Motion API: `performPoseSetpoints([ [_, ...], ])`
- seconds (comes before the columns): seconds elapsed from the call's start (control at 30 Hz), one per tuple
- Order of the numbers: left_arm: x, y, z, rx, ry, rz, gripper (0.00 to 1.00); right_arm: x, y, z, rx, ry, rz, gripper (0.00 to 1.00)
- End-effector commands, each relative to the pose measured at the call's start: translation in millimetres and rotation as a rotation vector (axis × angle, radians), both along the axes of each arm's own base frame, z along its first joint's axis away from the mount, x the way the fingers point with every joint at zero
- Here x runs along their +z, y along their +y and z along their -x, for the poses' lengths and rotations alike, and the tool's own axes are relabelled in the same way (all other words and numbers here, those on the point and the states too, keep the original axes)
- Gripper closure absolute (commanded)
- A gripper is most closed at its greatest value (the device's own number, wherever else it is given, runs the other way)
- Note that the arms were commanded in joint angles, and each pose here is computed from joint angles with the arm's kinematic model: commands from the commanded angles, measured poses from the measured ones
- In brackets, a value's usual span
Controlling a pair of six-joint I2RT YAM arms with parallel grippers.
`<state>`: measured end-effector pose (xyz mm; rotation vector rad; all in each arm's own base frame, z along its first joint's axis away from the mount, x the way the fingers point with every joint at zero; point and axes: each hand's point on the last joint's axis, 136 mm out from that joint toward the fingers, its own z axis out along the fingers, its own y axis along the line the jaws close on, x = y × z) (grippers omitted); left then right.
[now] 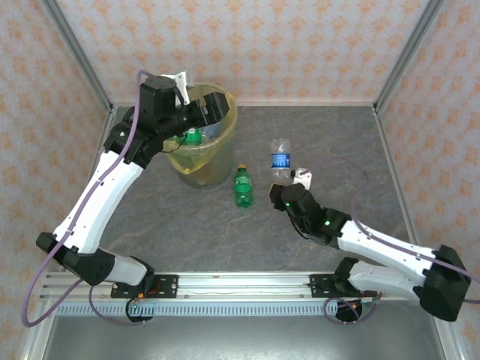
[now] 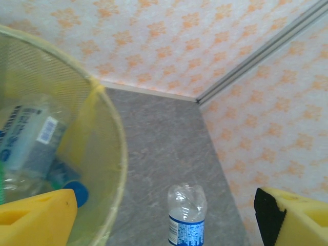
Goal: Put the plastic bottles in the bin
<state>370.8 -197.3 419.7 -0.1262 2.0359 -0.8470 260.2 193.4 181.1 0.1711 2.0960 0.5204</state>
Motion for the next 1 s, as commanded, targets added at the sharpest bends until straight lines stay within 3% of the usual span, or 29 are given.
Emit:
performPoseSetpoints([
  [0.0,10,-33,-2,-0.093,-0.031,0.096,0.11,43,-19,-4,-0.044,-0.124,0.059,0.71],
  [0.4,-3,-131,28,-0.367,-0.025,0.156,0.13,124,-23,3,0.021,-0.284,0.059,0.72],
  [0.6,-11,-167,45,-0.471,-0.018,0.153,0.14,131,-16,6,0.061,-0.294,0.025,0.72],
  [0.97,-33,-201,47,-0.526,0.027,0.092,0.17,135,-8,11,0.117,-0.293,0.000,0.73],
])
